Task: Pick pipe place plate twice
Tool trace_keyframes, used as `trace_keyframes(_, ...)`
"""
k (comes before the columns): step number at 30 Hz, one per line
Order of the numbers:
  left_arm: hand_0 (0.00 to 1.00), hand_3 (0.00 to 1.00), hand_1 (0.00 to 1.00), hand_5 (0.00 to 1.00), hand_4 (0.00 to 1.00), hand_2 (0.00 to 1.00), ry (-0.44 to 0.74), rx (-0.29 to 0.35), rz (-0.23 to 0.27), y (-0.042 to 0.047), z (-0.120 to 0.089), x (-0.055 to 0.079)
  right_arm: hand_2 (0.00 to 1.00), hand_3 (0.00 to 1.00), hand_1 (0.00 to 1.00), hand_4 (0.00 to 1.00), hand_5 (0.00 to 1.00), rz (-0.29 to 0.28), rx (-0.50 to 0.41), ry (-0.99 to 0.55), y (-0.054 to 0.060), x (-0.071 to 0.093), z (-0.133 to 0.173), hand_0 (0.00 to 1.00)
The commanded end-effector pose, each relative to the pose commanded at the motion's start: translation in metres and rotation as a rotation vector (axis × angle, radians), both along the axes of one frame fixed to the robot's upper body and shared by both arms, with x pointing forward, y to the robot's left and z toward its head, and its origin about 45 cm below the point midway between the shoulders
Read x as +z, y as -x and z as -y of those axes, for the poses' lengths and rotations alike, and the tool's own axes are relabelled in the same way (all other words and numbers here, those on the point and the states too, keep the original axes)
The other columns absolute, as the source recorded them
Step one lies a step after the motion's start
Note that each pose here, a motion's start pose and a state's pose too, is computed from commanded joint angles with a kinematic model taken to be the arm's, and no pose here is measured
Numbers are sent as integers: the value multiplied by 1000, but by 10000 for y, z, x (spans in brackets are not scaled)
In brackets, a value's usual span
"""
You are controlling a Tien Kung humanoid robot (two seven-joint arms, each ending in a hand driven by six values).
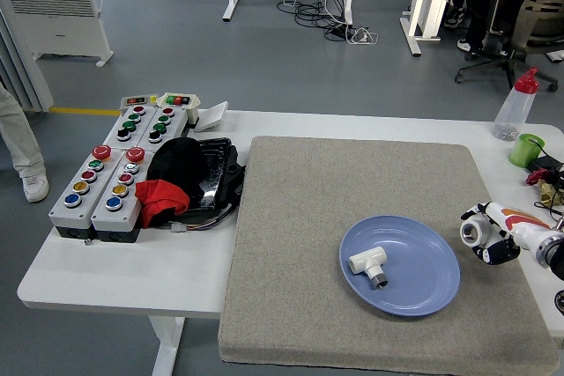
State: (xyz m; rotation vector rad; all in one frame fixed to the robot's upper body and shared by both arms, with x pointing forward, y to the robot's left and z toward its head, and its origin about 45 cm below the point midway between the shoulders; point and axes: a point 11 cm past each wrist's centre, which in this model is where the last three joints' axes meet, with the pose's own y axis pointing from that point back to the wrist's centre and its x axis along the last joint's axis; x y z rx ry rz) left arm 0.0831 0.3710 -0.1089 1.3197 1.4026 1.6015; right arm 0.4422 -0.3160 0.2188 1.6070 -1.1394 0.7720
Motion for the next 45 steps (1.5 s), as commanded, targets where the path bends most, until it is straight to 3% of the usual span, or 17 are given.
trace_keyframes(5,608,637,576,998,596,600,0,-2,2,-13,0,2,616,664,577,496,70,63,83,-9,58,237,-259,519)
trace_keyframes(9,608,637,576,998,596,600,0,-2,2,-16,-1,3,616,664,577,496,70,60,150,-17,149,287,-474,519)
trace_keyframes(16,608,637,576,998,596,600,0,-2,4,-21,-2,4,625,673,608,499,70,1,212,-10,286,155,-672,551)
trace_keyframes(17,608,637,576,998,596,600,-1,-2,4,-21,-2,4,674,745,649,512,64,-2,213,-9,291,145,-676,610)
trace_keyframes(22,608,637,576,998,596,600,-1,-4,7,-31,-4,6,674,745,649,512,64,-31,239,4,354,39,-750,610)
trace_keyframes(23,608,637,576,998,596,599,-1,-4,7,-33,-4,6,774,809,722,557,77,-39,243,10,362,21,-756,713)
trace_keyframes(28,608,637,576,998,596,599,-2,-5,7,-35,-5,7,774,809,722,557,77,-61,261,26,391,-43,-777,713)
trace_keyframes(29,608,636,575,998,596,597,-2,-5,6,-36,-6,8,935,898,860,686,158,-59,264,29,390,-48,-779,923)
trace_keyframes(34,608,636,575,998,596,597,-2,-6,5,-35,-8,9,935,898,860,686,158,-56,273,36,394,-60,-787,923)
trace_keyframes(35,608,635,576,998,596,600,-3,-6,5,-35,-8,9,990,968,892,764,198,-56,276,37,396,-61,-790,975)
trace_keyframes(45,607,636,575,998,596,598,-3,-7,5,-39,-9,10,997,974,900,775,197,-66,281,31,421,-56,-792,984)
